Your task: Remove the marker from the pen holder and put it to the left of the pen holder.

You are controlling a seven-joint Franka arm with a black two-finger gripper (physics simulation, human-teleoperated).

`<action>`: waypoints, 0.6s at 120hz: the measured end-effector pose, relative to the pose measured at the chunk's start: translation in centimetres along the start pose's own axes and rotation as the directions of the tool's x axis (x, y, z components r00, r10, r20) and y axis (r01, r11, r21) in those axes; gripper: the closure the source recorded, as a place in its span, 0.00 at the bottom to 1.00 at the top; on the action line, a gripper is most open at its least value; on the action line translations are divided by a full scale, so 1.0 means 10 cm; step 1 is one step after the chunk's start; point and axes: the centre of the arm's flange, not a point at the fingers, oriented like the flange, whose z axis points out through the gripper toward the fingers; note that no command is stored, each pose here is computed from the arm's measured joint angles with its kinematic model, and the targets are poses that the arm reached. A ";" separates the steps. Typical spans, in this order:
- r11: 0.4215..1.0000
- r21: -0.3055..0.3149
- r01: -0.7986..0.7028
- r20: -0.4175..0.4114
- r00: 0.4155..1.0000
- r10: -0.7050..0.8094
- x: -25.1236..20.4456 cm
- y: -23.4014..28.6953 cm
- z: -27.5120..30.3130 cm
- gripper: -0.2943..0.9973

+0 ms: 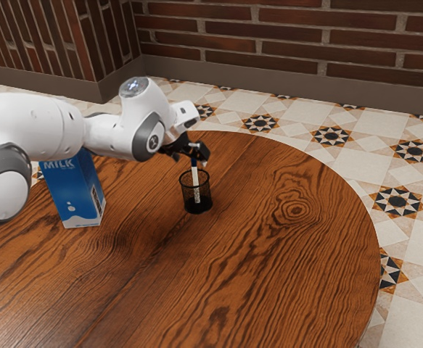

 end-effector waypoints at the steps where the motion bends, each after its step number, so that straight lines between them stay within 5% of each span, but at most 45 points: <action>1: 1.000 0.000 0.000 -0.002 1.000 0.000 0.00 0.00 0.00 0.26; 43: 1.000 0.000 0.023 -0.040 0.999 -0.023 0.03 -0.11 0.14 0.55; 72: 1.000 0.002 0.025 -0.059 0.998 -0.024 0.02 -0.13 0.20 0.66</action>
